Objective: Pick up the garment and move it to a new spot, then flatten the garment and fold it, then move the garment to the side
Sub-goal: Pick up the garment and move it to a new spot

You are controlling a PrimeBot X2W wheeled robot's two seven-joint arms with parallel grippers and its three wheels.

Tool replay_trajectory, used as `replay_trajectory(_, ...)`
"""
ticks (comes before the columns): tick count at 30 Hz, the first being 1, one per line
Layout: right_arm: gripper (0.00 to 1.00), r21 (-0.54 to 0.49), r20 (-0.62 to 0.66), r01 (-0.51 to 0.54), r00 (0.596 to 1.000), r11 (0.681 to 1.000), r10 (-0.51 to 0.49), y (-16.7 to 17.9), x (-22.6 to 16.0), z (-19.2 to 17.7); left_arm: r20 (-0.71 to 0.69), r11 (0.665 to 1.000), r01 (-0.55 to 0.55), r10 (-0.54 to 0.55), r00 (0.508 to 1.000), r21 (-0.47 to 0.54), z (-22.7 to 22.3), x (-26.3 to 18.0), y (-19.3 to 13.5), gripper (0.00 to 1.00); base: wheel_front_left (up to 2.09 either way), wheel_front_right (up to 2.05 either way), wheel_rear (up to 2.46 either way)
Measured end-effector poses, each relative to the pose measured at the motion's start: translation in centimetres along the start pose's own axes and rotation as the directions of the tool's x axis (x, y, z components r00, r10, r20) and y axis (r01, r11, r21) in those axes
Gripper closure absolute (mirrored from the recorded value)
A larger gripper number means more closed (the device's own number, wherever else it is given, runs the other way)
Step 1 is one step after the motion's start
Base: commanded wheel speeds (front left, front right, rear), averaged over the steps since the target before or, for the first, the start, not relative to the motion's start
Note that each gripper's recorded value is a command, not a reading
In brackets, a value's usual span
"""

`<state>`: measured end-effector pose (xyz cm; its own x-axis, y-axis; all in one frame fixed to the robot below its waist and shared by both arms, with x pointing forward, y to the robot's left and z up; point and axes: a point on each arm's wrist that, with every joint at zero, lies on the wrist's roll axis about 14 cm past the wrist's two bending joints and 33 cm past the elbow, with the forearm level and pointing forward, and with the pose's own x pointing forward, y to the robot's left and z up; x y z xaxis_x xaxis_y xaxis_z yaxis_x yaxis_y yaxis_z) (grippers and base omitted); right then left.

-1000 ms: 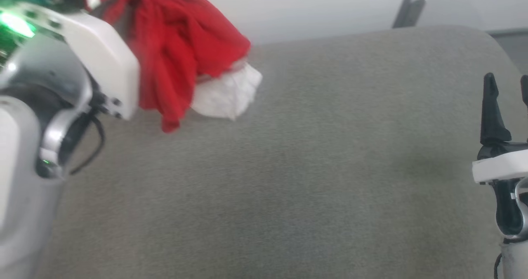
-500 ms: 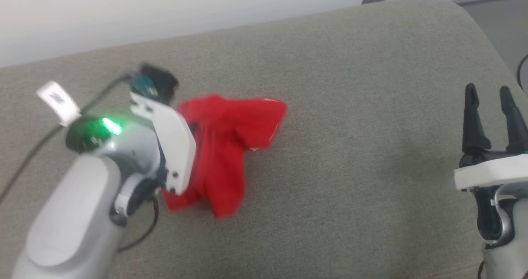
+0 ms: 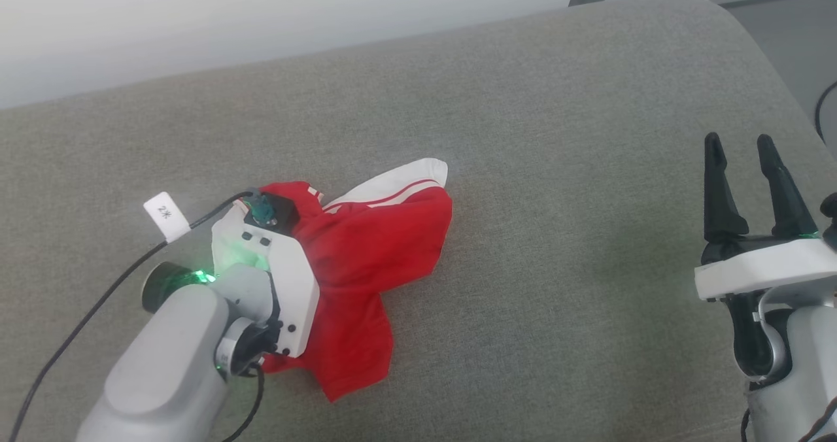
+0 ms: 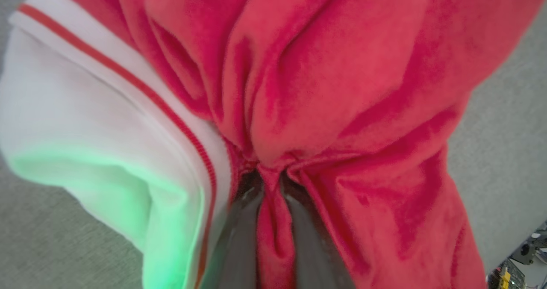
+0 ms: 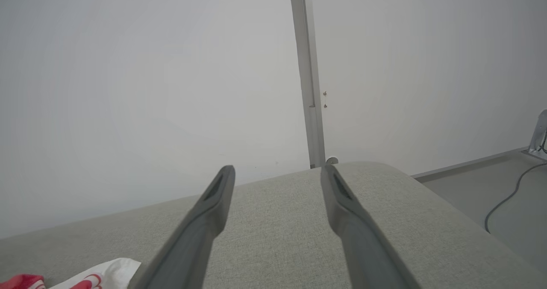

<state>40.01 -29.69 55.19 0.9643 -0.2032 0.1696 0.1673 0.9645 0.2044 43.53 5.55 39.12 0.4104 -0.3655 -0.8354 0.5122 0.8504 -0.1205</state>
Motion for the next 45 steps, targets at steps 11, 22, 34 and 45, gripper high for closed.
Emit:
replay_trajectory(11, 0.00, 0.015, 0.018, -0.049, 0.999, 0.999, 0.049, 1.6, 0.4, 0.7, 0.047, 1.000, 0.013, -0.013, 0.999, 0.001, 0.3, -0.8, -0.5, 0.00, 0.00, 0.00, 0.00)
replay_trajectory(22, 0.00, 0.024, 0.076, -0.125, 0.990, 0.992, 0.123, 4.3, 1.0, 2.6, 0.408, 0.998, -0.058, 0.040, 0.912, 0.033, 6.4, -8.5, 1.4, 0.00, 0.00, 0.00, 0.00)
replay_trajectory(34, 0.00, 0.030, 0.095, -0.206, 0.975, 0.978, 0.202, 7.2, 0.2, 3.2, 0.761, 0.966, -0.203, 0.251, 0.598, -0.159, 5.2, -18.8, 7.1, 0.00, 0.00, 0.00, 0.00)
replay_trajectory(45, 0.00, 0.019, 0.068, -0.251, 0.966, 0.968, 0.249, 8.2, -1.0, 2.0, 0.765, 0.878, -0.263, 0.478, 0.431, -0.400, -2.3, -23.4, 12.3, 0.00, 0.00, 0.00, 0.00)
